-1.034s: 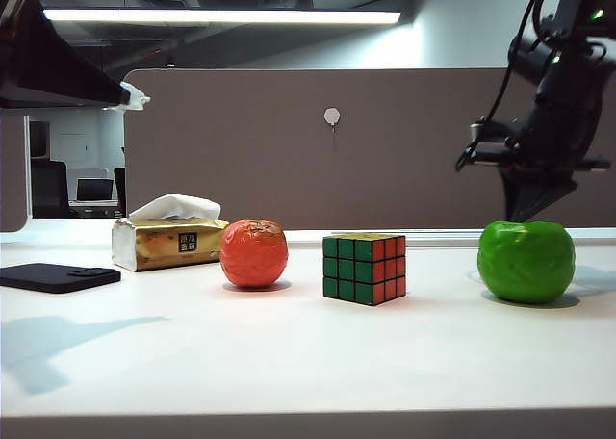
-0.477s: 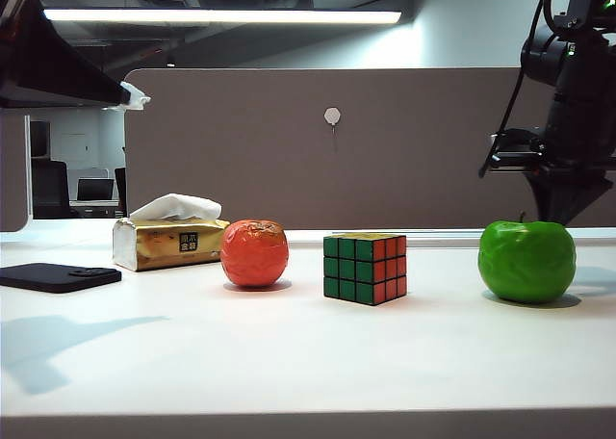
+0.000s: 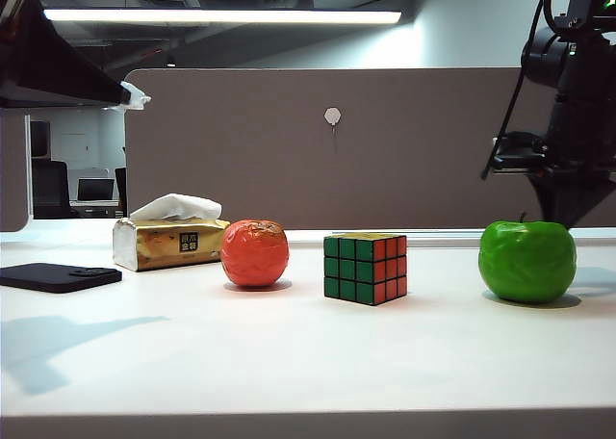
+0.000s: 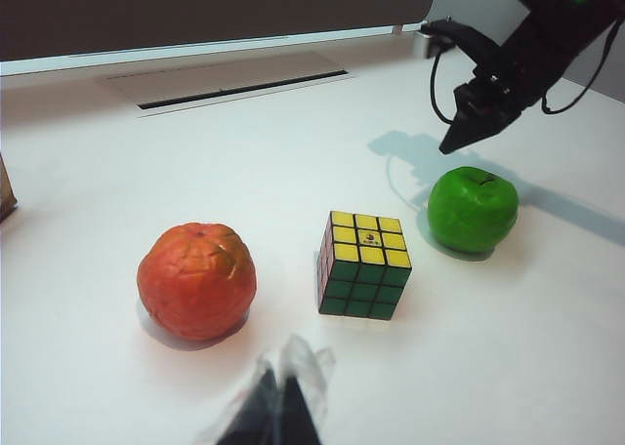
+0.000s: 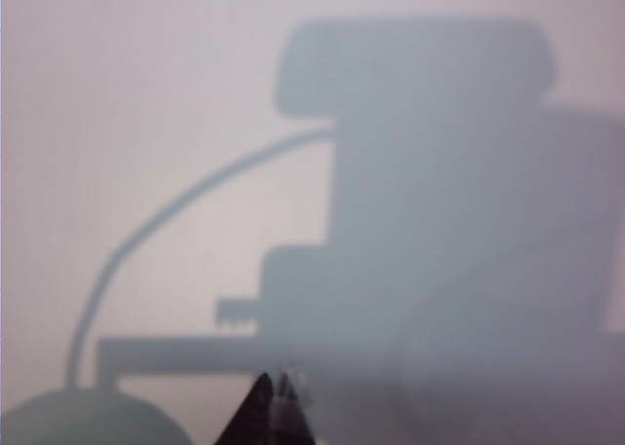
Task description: Move all the fruits on the tabletop near the face of the Rubik's cube that has the color most similar to each fruit.
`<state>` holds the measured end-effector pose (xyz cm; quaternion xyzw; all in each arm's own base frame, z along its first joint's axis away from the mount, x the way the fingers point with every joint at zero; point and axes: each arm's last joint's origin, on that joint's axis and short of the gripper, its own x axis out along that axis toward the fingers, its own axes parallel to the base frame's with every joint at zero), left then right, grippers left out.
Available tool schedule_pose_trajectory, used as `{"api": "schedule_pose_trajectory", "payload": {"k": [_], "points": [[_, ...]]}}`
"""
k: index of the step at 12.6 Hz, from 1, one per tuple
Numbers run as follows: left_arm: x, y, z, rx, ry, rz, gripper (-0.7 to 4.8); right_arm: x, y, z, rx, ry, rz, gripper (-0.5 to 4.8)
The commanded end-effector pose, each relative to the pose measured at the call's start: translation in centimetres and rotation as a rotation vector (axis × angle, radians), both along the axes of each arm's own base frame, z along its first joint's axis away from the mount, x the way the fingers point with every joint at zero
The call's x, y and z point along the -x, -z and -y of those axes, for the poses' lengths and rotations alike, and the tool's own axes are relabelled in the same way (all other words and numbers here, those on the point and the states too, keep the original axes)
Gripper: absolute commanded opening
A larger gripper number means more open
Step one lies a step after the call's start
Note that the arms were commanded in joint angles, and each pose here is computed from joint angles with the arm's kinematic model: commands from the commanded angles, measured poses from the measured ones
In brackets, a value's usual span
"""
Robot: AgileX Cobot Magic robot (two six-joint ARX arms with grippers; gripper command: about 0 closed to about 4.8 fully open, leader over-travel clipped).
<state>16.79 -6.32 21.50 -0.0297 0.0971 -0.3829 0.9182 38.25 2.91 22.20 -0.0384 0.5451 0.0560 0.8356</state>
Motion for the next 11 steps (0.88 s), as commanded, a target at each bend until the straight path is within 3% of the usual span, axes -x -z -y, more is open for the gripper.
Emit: {"api": "schedule_pose_trajectory", "payload": {"k": [1,11], "points": [[-0.04,-0.4,0.03,0.007,0.007,0.023,-0.05,0.36,0.28,-0.01,-0.001,-0.006,-0.052,-0.01],[-0.03,-0.4,0.03,0.008,0.009,0.022,-0.05,1.33,0.65,-0.46,-0.155,-0.082,-0.163,0.0]]}}
